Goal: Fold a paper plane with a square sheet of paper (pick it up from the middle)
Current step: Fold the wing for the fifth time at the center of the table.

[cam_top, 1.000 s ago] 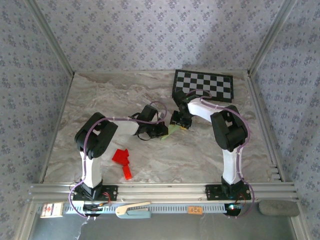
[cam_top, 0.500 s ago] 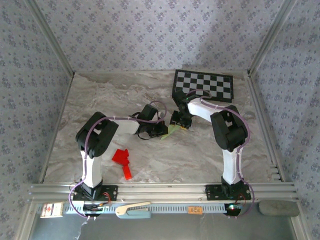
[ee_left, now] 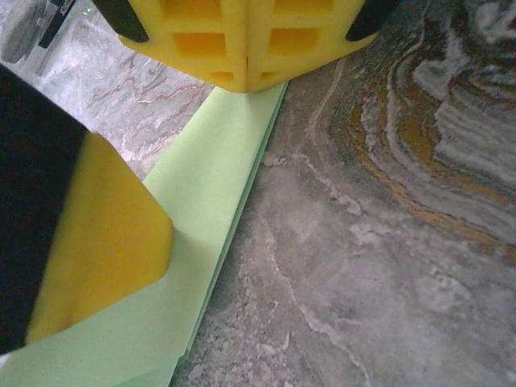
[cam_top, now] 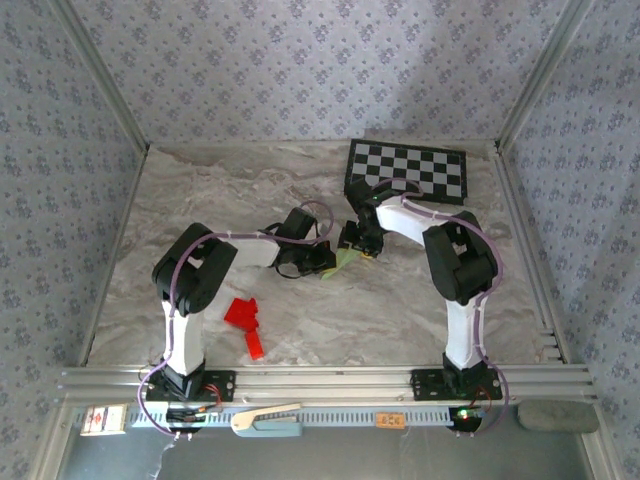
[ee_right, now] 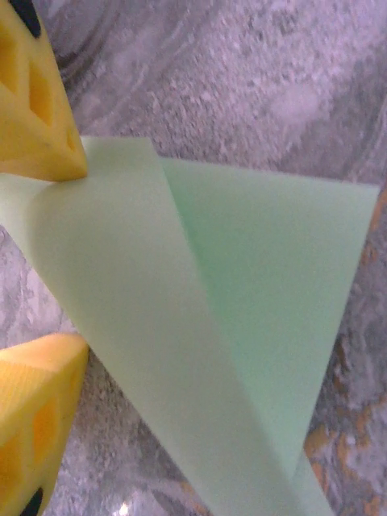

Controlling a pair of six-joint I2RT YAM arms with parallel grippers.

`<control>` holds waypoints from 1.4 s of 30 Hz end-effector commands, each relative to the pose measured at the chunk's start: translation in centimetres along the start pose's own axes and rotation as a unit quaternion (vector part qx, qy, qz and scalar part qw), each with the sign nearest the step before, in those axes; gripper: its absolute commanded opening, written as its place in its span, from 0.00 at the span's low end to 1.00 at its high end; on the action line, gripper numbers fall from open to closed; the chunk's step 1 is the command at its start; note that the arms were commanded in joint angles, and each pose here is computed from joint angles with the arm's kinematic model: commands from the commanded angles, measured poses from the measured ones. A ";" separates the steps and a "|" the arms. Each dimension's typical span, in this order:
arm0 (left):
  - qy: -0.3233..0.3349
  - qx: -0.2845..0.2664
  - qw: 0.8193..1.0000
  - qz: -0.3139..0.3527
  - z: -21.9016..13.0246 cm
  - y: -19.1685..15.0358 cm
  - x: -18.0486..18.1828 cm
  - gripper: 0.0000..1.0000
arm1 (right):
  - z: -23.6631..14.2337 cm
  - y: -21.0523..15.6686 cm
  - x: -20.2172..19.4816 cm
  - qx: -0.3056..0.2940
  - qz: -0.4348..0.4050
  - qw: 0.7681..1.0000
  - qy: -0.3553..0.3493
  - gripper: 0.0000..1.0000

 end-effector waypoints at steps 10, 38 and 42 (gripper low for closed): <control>0.050 0.033 0.998 -0.034 0.6 -1.6 2.3 0.02 | -6.6 -0.2 -0.1 -0.026 -0.061 0.992 0.106 0.58; 0.063 0.036 0.996 -0.045 0.4 -2.0 2.7 0.00 | 0.7 -2.5 0.2 0.046 -0.081 0.983 0.161 0.12; 0.066 0.038 0.996 -0.047 0.4 -2.0 2.8 0.00 | 1.2 -2.2 -0.3 0.046 -0.077 0.984 0.153 0.12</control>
Point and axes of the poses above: each hand's point on the last joint's axis, 136 mm out from that joint toward the fingers, its own z axis out along the fingers, its own x axis along the line the jaws close on, y = z × x, the point moved 6 cm from there along -z, back along the fingers, and after that the axes turned 14 degrees about z, right-handed, at the moved point
